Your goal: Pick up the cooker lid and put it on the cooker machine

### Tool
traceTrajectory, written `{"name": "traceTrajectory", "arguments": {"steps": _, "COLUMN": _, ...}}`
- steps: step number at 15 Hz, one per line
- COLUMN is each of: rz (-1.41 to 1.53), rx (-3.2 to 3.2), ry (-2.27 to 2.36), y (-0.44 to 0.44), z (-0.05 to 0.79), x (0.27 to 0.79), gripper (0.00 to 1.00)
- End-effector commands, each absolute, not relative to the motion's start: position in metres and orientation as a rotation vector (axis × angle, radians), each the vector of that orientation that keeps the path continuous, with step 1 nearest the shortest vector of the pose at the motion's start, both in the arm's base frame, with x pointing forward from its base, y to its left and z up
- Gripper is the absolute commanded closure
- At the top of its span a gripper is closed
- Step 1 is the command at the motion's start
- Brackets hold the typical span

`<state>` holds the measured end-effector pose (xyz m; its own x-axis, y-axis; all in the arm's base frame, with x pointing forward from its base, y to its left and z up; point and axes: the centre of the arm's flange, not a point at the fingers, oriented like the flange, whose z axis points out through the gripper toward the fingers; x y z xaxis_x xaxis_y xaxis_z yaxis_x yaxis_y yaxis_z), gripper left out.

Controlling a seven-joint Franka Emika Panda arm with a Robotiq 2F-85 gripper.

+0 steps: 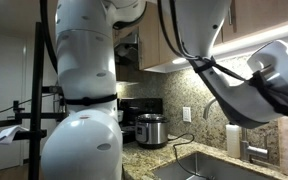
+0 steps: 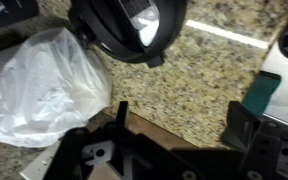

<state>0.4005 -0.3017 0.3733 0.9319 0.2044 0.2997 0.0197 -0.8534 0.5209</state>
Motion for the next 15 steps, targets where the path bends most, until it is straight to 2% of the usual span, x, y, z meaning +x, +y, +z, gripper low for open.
{"name": "traceTrajectory", "arguments": {"steps": 1, "rz": 0.469, "rx": 2.529, "ry": 0.106, "y": -0.321, "z": 0.379, "x": 0.397, "gripper": 0.0}}
{"name": "traceTrajectory", "arguments": {"steps": 6, "rz": 0.469, "rx": 2.47, "ry": 0.039, "y": -0.355, "z": 0.397, "x": 0.39, "gripper": 0.0}}
{"name": "traceTrajectory", "arguments": {"steps": 9, "rz": 0.472, "rx": 2.395, "ry": 0.078, "y": -0.328, "z": 0.36, "x": 0.395, "gripper": 0.0}}
{"name": "traceTrajectory", "arguments": {"steps": 15, "rz": 0.255, "rx": 2.258, "ry": 0.19, "y": -0.314, "z": 0.297, "x": 0.406, "gripper": 0.0}}
